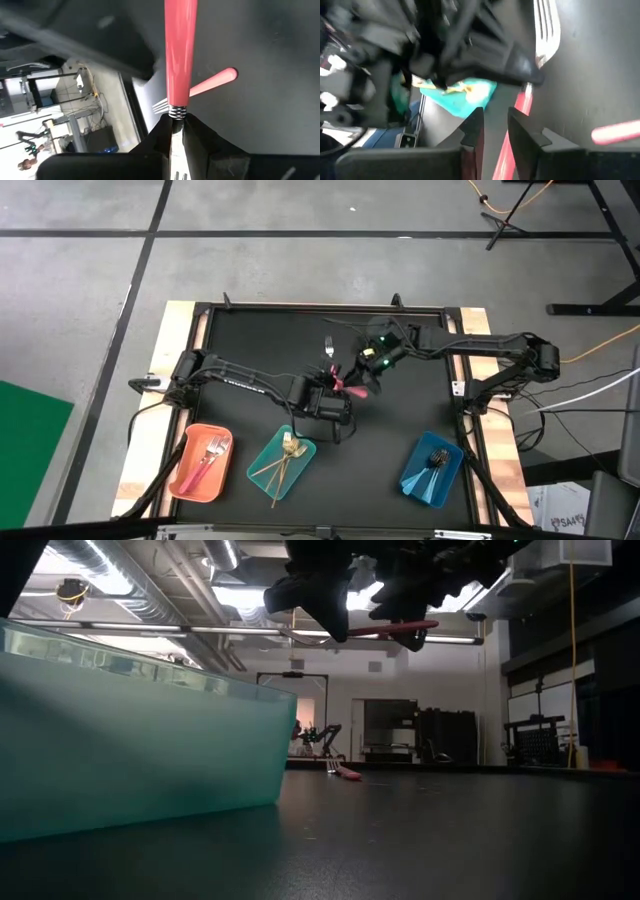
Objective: Sort silverware by color (type)
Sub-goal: Put the pink fork into the orange bin
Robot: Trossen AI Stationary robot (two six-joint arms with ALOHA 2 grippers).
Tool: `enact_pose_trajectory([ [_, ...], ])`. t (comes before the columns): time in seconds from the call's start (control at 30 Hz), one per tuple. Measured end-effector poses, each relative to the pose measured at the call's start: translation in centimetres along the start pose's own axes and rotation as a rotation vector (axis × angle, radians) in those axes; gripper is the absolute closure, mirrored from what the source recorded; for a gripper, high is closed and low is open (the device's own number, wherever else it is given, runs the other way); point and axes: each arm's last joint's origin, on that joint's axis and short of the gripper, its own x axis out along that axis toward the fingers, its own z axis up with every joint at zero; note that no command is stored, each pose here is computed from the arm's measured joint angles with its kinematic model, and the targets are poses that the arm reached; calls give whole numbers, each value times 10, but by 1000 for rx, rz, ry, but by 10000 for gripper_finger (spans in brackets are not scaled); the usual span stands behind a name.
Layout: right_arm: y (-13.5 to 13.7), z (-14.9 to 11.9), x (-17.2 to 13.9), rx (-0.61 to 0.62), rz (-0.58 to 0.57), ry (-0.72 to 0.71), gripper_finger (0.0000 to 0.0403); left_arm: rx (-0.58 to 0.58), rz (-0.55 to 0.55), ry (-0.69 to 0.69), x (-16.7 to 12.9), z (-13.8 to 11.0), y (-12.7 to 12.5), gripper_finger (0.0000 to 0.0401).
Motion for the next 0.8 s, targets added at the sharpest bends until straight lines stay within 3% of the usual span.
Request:
enact_pose_trajectory([
  [0.37,1,5,0,-12,-45,-28,327,-7,16,-34,-6,5,-4,379],
  [0.8,-1,1,3,13,20,31,327,-10,70,-18,-7,5,-3,379],
])
